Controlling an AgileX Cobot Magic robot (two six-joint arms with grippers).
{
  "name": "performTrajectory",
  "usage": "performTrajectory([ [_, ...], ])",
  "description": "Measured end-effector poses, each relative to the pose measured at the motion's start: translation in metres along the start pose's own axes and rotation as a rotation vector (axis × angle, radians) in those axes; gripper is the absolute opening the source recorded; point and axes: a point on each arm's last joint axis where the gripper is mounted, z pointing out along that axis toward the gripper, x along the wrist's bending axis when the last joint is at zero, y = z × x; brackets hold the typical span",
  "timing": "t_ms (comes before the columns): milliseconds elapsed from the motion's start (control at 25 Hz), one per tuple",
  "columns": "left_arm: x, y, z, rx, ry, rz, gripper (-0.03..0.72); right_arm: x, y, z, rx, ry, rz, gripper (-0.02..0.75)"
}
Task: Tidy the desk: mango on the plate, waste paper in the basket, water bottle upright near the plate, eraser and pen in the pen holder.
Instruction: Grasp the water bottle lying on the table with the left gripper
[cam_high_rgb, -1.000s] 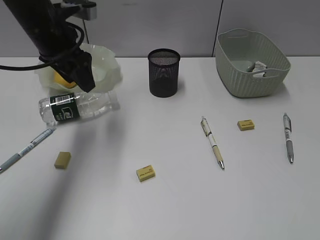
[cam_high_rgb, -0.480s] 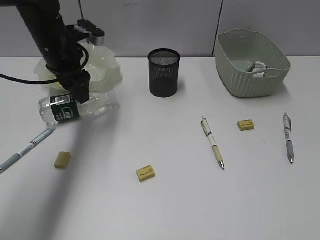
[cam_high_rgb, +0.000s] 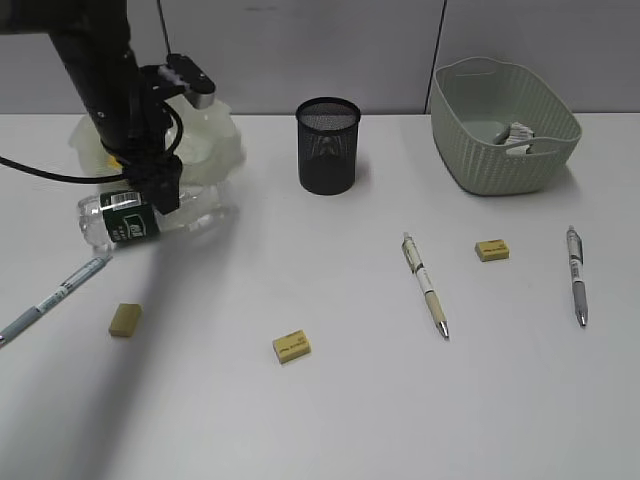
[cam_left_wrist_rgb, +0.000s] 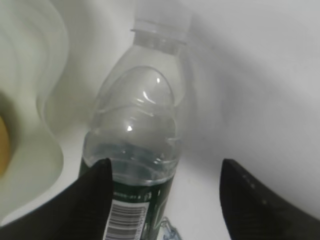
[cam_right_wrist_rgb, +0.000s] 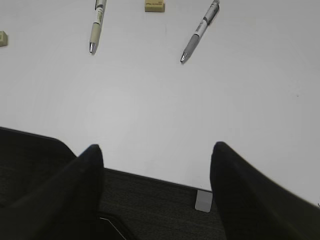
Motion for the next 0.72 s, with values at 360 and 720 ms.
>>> performTrajectory([
  [360,0.006,0.002,0.017,0.017,0.037,0.039,0.512,0.000,0.000,0.000,-0.001,0.000,0.000,0.526],
  [720,0.008,0.001,0.028,0.040,0.038,0.067,0.516,0.000,0.000,0.000,-0.004,-0.002,-0.001,0.524],
])
